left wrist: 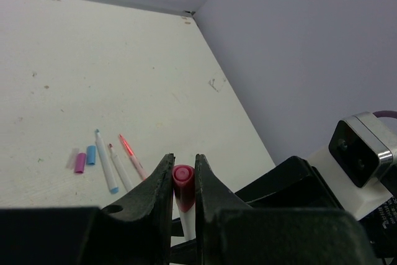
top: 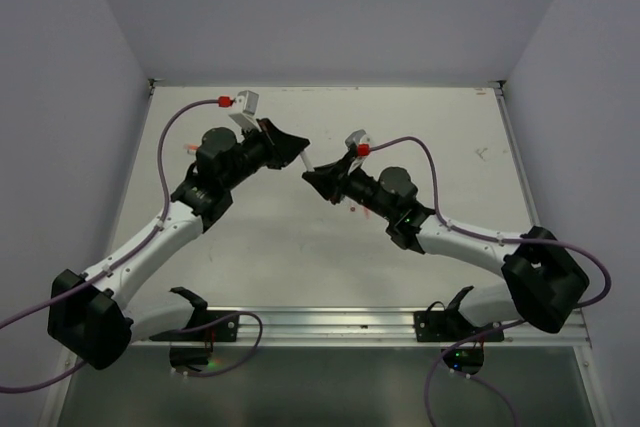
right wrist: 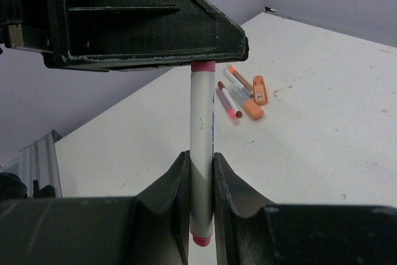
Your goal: Open the pen caps
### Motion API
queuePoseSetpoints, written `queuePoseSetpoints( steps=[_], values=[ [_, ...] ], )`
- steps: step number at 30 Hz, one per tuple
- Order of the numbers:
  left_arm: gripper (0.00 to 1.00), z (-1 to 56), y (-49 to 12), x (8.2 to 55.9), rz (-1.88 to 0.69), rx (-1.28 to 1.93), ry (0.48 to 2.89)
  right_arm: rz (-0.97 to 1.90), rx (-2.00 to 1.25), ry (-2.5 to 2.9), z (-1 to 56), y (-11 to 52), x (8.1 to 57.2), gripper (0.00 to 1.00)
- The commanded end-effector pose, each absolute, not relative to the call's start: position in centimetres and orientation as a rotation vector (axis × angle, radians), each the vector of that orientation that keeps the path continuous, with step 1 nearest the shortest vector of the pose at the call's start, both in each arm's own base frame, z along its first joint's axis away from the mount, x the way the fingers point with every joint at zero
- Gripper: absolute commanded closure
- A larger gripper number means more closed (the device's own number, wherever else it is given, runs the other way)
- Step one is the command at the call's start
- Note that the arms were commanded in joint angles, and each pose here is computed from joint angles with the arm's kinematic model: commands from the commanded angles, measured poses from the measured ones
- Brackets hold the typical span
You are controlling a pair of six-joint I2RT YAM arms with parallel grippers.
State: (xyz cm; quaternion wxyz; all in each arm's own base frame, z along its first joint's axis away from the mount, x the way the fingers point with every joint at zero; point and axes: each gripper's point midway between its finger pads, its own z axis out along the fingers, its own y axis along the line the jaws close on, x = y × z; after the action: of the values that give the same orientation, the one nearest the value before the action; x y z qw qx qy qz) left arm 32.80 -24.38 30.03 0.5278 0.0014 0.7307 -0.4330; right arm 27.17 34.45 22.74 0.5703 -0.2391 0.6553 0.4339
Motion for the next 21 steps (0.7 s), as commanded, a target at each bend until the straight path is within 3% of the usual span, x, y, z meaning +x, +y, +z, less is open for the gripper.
queuePoseSetpoints(
  steps=[1, 15, 21],
  values=[
    [1.00, 50.5, -10.7, 34.8, -0.753, -0.385, 0.927, 1.055, -0.787, 2.077, 8.0, 32.9, 19.1, 1.00],
    [1.00, 47.9, -10.2, 37.2, -0.622, -0.463, 1.040, 1.001, -0.731, 2.113, 7.7, 34.9, 18.8, 1.00],
    [1.00, 44.9, -14.2, 39.8, -0.622, -0.300, 1.260, 0.886, -0.617, 2.132, 9.3, 32.6, 20.9, 1.00]
  ],
)
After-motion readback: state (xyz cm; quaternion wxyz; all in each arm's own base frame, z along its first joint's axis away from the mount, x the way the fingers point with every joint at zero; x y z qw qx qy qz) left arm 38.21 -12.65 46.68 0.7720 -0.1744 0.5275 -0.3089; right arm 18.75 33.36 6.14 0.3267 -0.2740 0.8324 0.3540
